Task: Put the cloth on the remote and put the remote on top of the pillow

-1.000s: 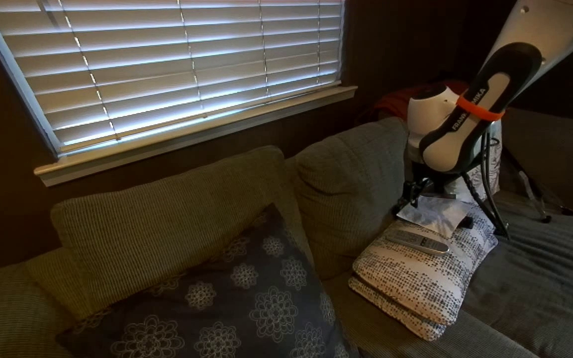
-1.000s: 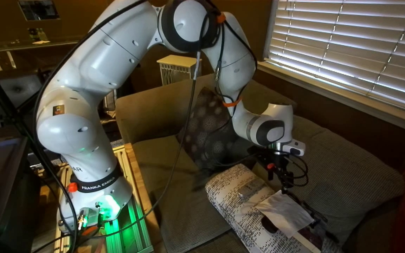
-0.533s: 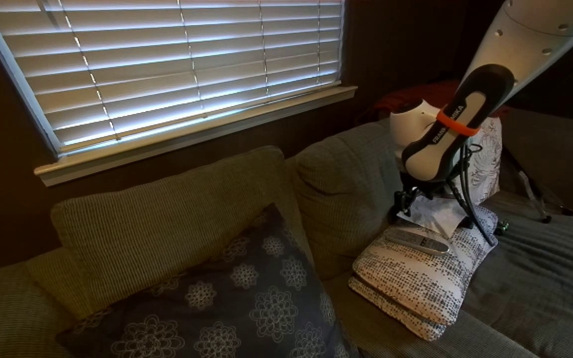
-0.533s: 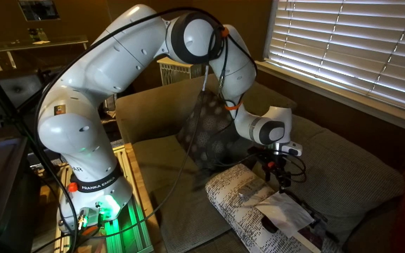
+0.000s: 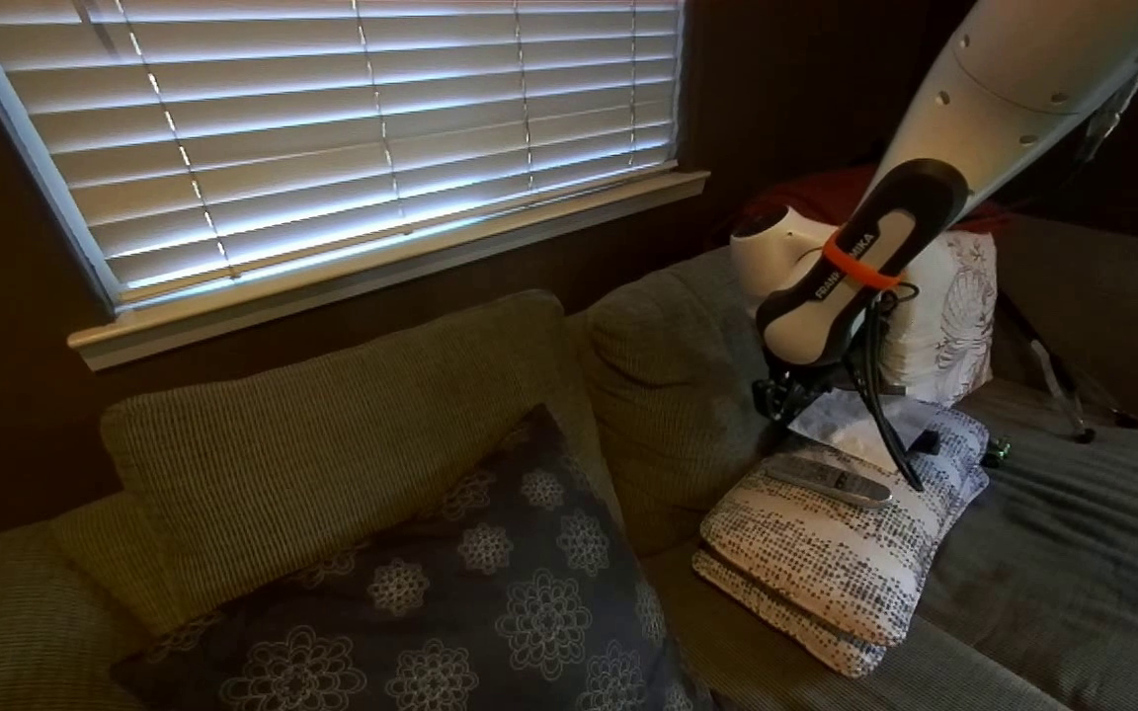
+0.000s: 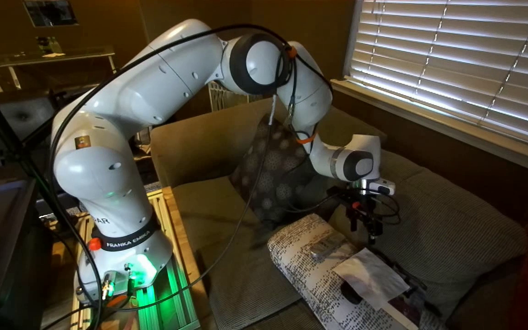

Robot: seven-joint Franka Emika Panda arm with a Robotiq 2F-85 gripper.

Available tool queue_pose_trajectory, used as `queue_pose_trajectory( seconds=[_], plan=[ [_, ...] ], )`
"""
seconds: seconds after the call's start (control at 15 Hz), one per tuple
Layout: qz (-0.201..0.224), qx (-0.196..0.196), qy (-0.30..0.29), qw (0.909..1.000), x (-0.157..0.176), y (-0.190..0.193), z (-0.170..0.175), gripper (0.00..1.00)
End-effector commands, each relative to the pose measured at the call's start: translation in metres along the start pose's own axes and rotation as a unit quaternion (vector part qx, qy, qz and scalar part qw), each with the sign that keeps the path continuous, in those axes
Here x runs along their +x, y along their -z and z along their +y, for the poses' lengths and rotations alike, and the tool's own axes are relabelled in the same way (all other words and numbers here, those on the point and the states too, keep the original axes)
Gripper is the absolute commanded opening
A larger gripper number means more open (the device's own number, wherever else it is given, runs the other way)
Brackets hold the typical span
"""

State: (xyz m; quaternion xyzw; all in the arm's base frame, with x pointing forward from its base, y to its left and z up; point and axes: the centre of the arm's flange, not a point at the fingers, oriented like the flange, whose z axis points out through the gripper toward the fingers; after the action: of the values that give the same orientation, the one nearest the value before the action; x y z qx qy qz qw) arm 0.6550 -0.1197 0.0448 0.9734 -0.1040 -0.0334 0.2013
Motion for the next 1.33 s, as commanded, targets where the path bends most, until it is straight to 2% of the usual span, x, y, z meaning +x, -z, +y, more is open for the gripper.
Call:
queue_pose_trajectory(
  seconds=[0.0,0.47,1.0,1.07,1.13,1.27],
  plan=[
    [-0.008,-0.036,-0.016,0.9992,0.024,-0.018,-0.008,1.0],
    [-0.017,-0.049,-0.013,0.9986,0.033,-0.052,-0.016,1.0],
    [-0.013,-0.063,-0.023,0.9977,0.042,-0.065,-0.022,1.0],
    [-0.015,-0.063,-0.024,0.9976,0.042,-0.066,-0.022,0.75],
    [-0.018,-0.064,-0.024,0.9975,0.042,-0.066,-0.023,0.74],
    [-0.025,-0.065,-0.027,0.9972,0.043,-0.066,-0.022,0.59]
  ],
)
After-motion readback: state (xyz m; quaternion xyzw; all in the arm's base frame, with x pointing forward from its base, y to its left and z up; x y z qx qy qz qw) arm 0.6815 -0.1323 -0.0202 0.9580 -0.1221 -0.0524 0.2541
